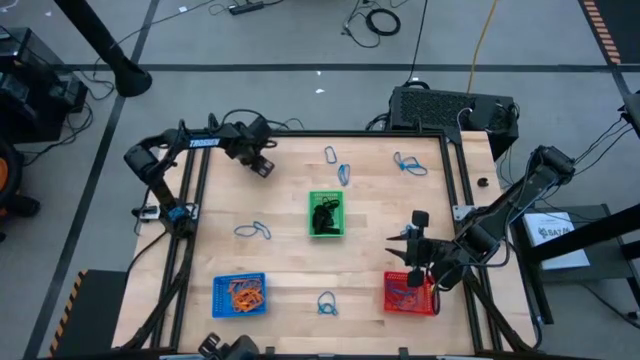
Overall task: Sort rubber bands into baskets
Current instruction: Put the blue rubber band into the red bin
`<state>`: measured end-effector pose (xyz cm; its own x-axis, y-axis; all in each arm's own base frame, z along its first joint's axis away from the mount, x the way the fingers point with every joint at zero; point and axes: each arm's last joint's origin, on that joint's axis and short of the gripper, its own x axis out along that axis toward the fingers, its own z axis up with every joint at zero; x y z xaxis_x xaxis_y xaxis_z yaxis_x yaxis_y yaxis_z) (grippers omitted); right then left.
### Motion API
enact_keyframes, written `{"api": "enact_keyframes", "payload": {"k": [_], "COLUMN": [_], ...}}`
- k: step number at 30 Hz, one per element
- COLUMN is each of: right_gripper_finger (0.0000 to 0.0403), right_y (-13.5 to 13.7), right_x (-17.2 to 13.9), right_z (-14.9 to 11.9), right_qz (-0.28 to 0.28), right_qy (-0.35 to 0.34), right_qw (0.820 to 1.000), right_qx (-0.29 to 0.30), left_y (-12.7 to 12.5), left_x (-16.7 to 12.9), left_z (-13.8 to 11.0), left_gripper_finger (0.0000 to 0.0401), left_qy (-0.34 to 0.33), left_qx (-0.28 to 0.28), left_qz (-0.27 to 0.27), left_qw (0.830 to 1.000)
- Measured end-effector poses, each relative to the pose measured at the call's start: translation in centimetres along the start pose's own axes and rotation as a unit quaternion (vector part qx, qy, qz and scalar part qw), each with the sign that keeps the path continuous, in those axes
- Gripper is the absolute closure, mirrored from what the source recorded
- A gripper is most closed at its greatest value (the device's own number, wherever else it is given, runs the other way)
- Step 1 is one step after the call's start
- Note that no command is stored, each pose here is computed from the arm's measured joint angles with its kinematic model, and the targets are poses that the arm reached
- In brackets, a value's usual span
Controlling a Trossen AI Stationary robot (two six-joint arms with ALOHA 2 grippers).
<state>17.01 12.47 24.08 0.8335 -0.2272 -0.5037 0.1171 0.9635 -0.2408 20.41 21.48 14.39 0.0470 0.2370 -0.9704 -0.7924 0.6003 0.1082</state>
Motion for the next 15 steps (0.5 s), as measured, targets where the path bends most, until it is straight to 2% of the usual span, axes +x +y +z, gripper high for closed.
{"api": "enact_keyframes", "payload": {"k": [6, 9, 12, 15], "right_gripper_finger": [0.0293, 0.0293, 0.0293, 0.0293], "right_y": [-0.04, -0.14, -0.28, -0.32], "right_x": [0.01, 0.03, 0.1, 0.1], "right_z": [-0.04, 0.01, 0.05, 0.07], "right_qz": [-0.005, -0.02, -0.033, -0.039], "right_qy": [0.0, -0.005, -0.008, -0.01], "right_qw": [1.0, 1.0, 0.999, 0.999], "right_qx": [-0.012, -0.016, -0.025, -0.026], "left_y": [-0.02, -0.14, -0.2, -0.26], "left_x": [0.59, 0.61, 0.58, 0.57], "left_z": [-0.51, -0.47, -0.43, -0.46], "left_gripper_finger": [0.0239, 0.0245, 0.0278, 0.0337], "left_qy": [0.017, 0.016, 0.02, 0.022], "left_qx": [-0.007, -0.008, -0.003, 0.017], "left_qz": [0.006, -0.023, -0.035, -0.042], "left_qw": [1.0, 1.0, 0.999, 0.999]}}
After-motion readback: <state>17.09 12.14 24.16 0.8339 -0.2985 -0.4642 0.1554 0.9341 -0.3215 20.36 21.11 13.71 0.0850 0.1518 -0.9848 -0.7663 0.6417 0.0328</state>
